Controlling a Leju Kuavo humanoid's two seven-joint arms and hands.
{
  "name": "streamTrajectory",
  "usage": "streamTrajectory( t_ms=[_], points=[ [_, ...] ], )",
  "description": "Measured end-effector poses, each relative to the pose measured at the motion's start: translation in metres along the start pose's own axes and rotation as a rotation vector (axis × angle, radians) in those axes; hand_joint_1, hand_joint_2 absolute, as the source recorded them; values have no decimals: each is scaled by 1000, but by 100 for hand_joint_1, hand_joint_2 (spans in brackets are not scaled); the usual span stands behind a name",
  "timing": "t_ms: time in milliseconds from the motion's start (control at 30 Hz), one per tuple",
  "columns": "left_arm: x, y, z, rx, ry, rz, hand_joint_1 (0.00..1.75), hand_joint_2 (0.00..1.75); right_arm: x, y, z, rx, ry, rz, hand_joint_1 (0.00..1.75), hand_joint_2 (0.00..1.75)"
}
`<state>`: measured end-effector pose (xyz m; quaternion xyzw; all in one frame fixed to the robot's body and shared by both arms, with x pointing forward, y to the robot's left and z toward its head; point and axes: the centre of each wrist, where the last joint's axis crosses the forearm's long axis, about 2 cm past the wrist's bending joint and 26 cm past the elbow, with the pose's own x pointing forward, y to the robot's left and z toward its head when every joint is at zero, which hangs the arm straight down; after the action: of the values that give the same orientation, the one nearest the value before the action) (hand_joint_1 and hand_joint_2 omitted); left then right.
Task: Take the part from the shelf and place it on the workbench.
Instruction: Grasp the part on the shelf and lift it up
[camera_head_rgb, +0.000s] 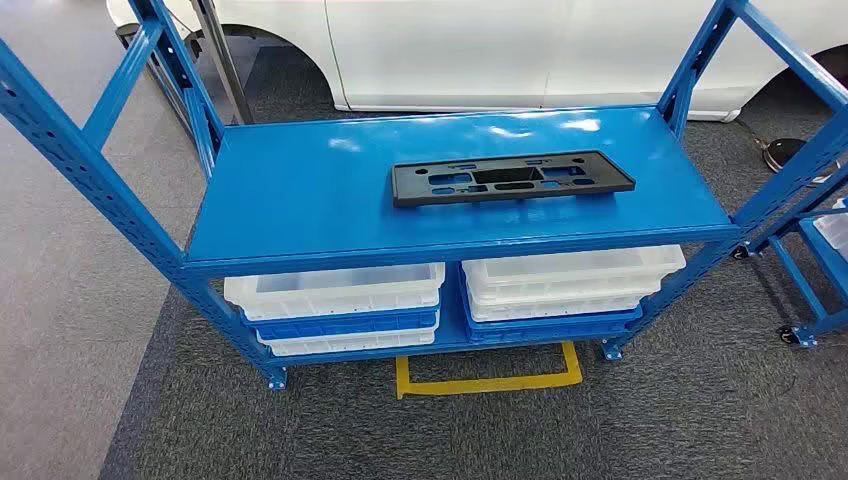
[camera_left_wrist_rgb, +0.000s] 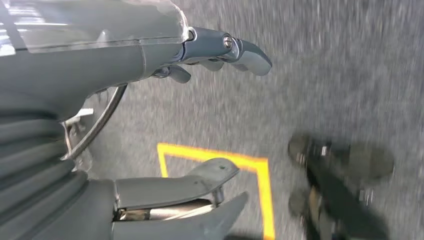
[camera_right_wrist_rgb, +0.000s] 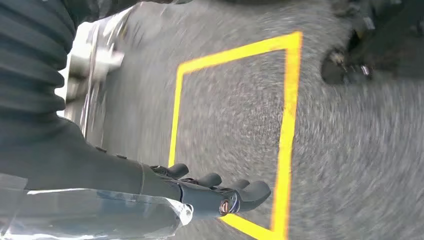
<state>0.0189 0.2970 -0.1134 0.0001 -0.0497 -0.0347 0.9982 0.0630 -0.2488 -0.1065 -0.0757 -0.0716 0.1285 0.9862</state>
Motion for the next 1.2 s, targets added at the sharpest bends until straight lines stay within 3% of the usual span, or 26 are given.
streamTrajectory(
  t_ms=[33, 67, 100, 267, 433, 567, 633, 767, 867, 967, 1200],
  points=[
    [0, 0, 0, -4, 3, 2, 0, 0, 2, 1, 0, 7, 2, -18, 0, 58],
    [0, -1, 0, -10, 7, 4, 0, 0, 3, 2, 0, 12, 3, -37, 0, 44],
    [0, -1, 0, -24, 15, 12, 0, 0, 5, 4, 1, 24, 5, -70, 0, 0],
    [1, -7, 0, -129, 75, 59, 0, 0, 7, 11, 3, -4, -45, -228, 0, 0],
    [5, -13, 0, -147, 154, 88, 0, 0, 22, 17, 6, -180, -317, -227, 0, 0],
    [5, -16, 0, -136, 152, 119, 0, 0, 35, 9, 7, -292, -519, -191, 0, 0],
    [3, -21, 0, -100, 113, 179, 0, 0, 33, -21, 0, -326, -644, -237, 0, 0],
    [-3, -40, 1, -42, 55, 275, 0, 0, 22, -162, -1, -294, -836, -403, 0, 0],
    [-8, -49, 2, -44, 61, 304, 0, 0, 30, -235, 29, -406, -947, -311, 0, 0],
    [-8, -56, 2, -51, 62, 330, 0, 0, 51, -256, 62, -529, -1080, -201, 0, 0],
    [-8, -64, 3, -61, 61, 352, 0, 0, 94, -244, 121, -574, -1347, -9, 0, 0]
  ],
)
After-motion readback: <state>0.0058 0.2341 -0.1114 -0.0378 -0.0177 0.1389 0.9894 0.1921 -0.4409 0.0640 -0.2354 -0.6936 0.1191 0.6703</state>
